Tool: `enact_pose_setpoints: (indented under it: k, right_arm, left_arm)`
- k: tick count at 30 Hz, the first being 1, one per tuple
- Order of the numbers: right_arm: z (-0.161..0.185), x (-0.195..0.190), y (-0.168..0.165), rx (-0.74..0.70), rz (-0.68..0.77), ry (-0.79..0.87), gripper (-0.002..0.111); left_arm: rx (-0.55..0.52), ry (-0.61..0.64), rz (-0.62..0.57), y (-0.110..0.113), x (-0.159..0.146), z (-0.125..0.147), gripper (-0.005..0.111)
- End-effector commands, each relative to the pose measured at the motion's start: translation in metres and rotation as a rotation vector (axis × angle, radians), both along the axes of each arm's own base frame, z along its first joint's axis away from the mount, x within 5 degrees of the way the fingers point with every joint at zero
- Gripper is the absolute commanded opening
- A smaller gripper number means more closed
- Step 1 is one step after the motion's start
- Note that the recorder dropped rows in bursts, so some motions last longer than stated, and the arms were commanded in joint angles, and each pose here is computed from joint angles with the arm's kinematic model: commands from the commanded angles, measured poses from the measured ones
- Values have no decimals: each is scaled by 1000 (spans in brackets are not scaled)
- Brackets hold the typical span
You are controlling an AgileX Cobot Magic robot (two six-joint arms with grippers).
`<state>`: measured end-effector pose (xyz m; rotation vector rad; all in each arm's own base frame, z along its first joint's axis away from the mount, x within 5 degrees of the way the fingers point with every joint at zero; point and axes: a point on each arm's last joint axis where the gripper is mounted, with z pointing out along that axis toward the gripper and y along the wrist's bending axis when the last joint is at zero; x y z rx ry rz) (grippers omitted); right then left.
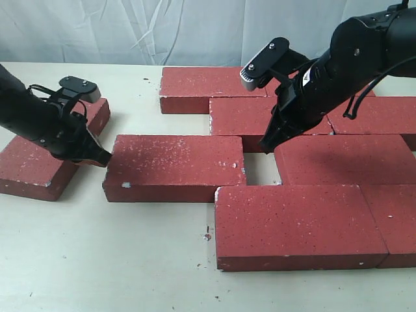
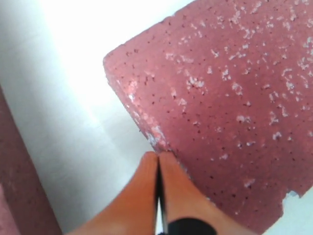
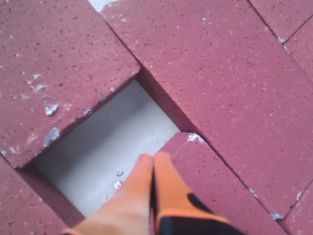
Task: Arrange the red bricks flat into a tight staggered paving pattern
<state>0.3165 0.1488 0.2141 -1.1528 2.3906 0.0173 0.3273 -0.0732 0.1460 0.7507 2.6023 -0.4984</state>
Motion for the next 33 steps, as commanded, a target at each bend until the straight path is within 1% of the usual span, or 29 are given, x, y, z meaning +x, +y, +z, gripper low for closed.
enact_pose_setpoints:
  k: [1, 2, 3, 4, 5, 6, 7, 9, 11, 15, 21, 29, 33]
  right_arm:
    - [3, 0, -2, 8, -7, -14, -1]
    - [3, 0, -2, 8, -7, -14, -1]
    - [3, 0, -2, 8, -7, -14, -1]
    - [3, 0, -2, 8, -7, -14, -1]
    - [3, 0, -2, 8, -7, -14, -1]
    - [3, 0, -2, 7, -7, -10, -1]
    - [3, 0, -2, 7, -7, -10, -1]
    - [3, 0, -2, 0, -3, -13, -1]
    - [3, 0, -2, 0, -3, -13, -1]
    - [3, 0, -2, -3, 0, -15, -1]
    - [3, 0, -2, -1, -1, -21, -1]
    - [3, 1, -2, 2, -2, -21, -1]
    - [3, 1, -2, 2, -2, -21, -1]
  left_arm:
    - [-10, -14, 0, -7, 2, 0, 0]
    - [-1, -15, -9, -7, 2, -1, 0]
    - [30, -33, -21, -5, 2, -2, 0]
    - [67, -80, 4, -1, 7, -2, 0]
    - [80, -106, 26, 1, 10, -1, 0]
    - [85, -119, 54, 2, 12, 0, 0]
    - [85, -119, 54, 2, 12, 0, 0]
    - [86, -109, 38, 1, 10, 0, 0]
    - [76, -94, 50, 1, 9, 0, 0]
    - [60, -38, 28, -1, 6, -7, 0]
    - [58, 3, 22, -2, 7, -18, 0]
    - [42, 17, 35, -4, 9, -21, 0]
    - [38, 18, 27, -8, 9, -21, 0]
